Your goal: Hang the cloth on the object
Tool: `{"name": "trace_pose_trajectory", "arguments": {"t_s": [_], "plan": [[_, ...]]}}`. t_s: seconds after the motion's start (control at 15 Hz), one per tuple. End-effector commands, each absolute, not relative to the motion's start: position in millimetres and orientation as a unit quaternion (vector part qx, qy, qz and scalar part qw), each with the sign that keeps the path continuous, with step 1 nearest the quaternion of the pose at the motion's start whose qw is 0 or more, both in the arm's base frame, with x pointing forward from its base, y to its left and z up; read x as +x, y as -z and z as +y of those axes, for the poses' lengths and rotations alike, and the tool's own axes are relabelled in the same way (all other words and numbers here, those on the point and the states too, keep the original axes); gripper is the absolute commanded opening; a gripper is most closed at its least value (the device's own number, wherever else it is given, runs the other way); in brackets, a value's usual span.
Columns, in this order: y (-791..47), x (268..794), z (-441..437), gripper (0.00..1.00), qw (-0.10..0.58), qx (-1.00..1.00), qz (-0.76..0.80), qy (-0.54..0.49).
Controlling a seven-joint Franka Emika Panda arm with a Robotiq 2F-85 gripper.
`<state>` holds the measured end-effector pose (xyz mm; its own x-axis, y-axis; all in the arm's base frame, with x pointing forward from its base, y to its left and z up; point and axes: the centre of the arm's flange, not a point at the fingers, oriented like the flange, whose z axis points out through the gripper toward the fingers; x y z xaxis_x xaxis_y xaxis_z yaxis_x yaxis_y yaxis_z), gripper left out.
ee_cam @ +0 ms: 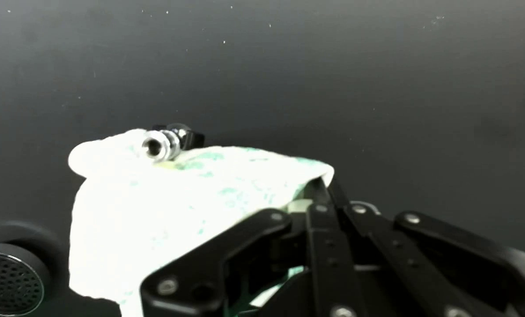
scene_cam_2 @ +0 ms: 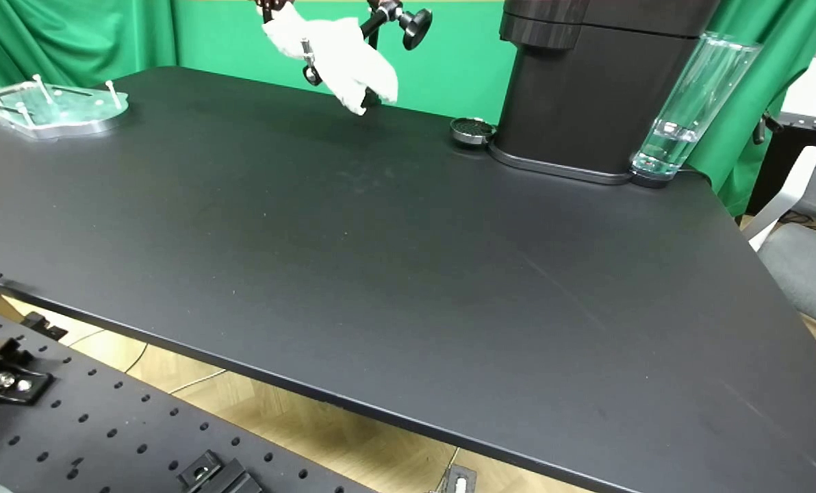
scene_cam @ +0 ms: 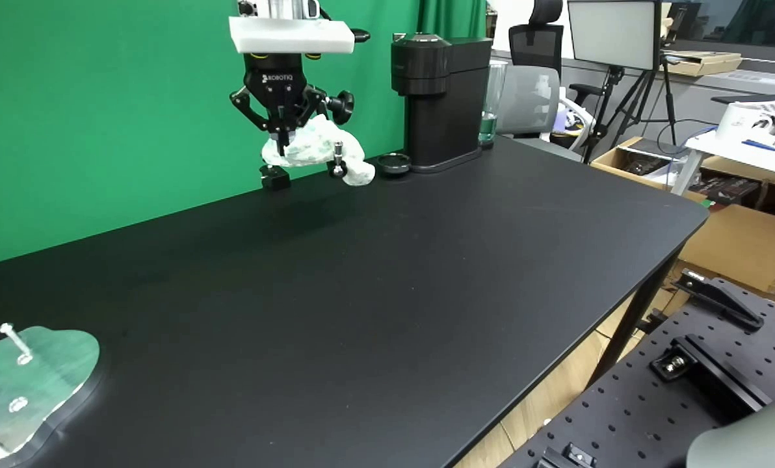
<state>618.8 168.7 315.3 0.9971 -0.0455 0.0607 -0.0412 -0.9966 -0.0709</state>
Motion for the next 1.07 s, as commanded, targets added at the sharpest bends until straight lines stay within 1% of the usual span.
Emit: {"name": "trace_pose_trajectory", "arguments": {"t_s": [0.0, 0.6, 1.0], "plan": [[-319.5, 618.1, 179.3, 0.0, 0.037, -0.999, -0.002, 0.023], [-321.5, 617.0, 179.7, 0.0, 0.032, -0.999, -0.004, 0.027], [-322.2, 619.6, 160.3, 0.0, 0.025, -0.999, 0.018, 0.03]]}}
